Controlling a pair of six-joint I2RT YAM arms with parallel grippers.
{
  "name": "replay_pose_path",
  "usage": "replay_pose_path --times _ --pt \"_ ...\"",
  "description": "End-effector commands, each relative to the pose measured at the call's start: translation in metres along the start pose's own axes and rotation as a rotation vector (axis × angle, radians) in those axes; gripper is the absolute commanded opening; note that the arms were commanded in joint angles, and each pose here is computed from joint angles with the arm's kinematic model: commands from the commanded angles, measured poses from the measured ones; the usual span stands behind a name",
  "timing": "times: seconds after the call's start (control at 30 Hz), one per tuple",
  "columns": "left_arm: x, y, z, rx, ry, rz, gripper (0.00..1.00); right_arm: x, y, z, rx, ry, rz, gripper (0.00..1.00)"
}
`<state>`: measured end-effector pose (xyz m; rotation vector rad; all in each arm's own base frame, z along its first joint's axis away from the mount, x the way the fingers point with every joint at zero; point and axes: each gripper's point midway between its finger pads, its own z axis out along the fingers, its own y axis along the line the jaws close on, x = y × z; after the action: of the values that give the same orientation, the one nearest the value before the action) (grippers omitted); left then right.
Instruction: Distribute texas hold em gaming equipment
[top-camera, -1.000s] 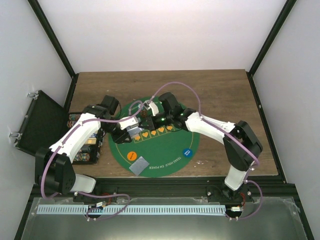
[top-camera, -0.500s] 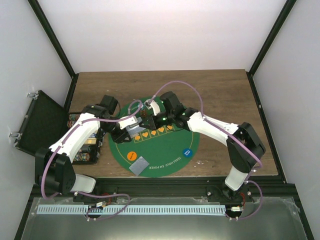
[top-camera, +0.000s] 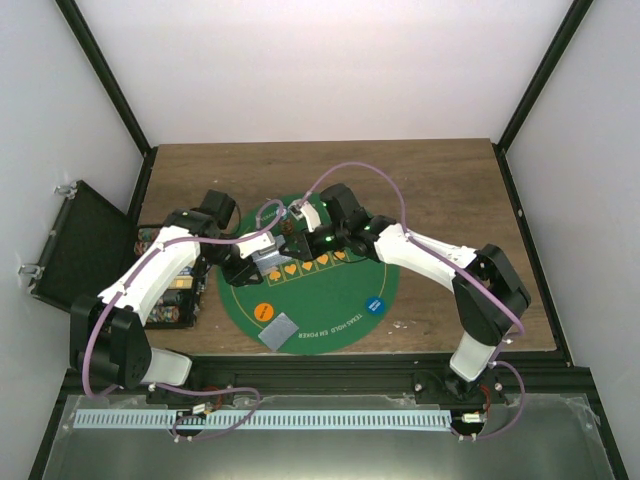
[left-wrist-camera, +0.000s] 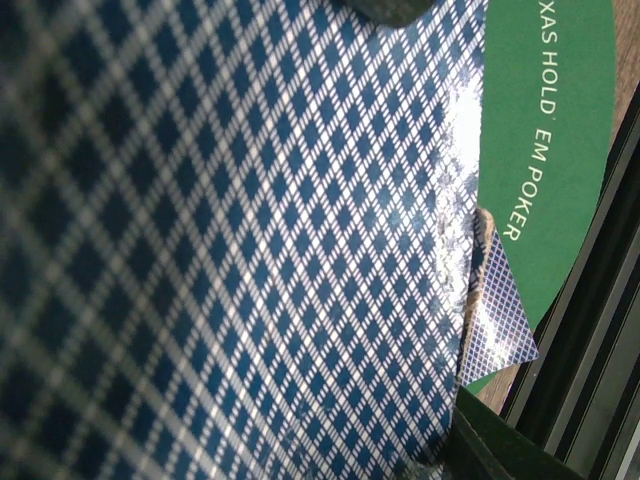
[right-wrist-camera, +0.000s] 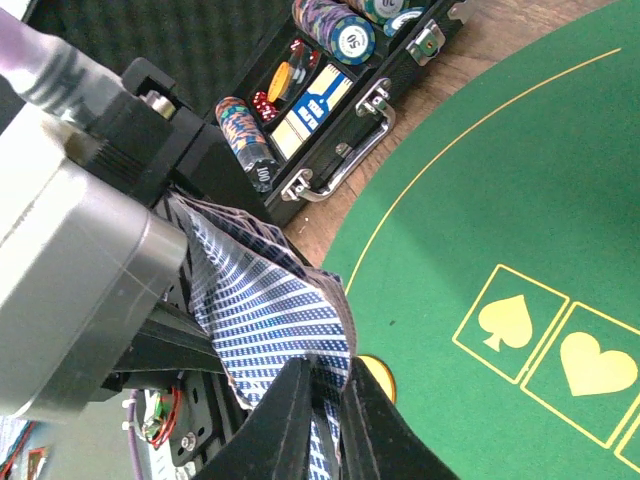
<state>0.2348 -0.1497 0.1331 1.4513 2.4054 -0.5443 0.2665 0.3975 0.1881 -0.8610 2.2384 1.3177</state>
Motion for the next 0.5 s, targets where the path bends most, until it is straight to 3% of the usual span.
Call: replay_pose_path --times 0.0,0.17,0.3,0.47 --pt "-0.0048 -0.0024 -0.0037 0.005 -0.041 0.022 0.46 -0.0049 0.0055 -0.0079 0.020 -0.014 -0.021 0.12" --pt "-0.0052 -0.0023 -0.0049 0.004 -0.042 0.024 0.46 -0.0074 0.0011 -0.0089 0.055 -0.020 -0.014 0.06" --pt "-0.0031 -0.0020 -0.0032 0.006 -0.039 0.023 0.46 -0.0076 0.0036 -0.0109 0.048 -0.019 -0.018 0.10" --pt "-0.0034 -0.0014 -0.0024 0.008 -0.041 0.018 0.46 -0.0091 0.0101 -0.0111 0.016 -0.020 -0.017 0.06"
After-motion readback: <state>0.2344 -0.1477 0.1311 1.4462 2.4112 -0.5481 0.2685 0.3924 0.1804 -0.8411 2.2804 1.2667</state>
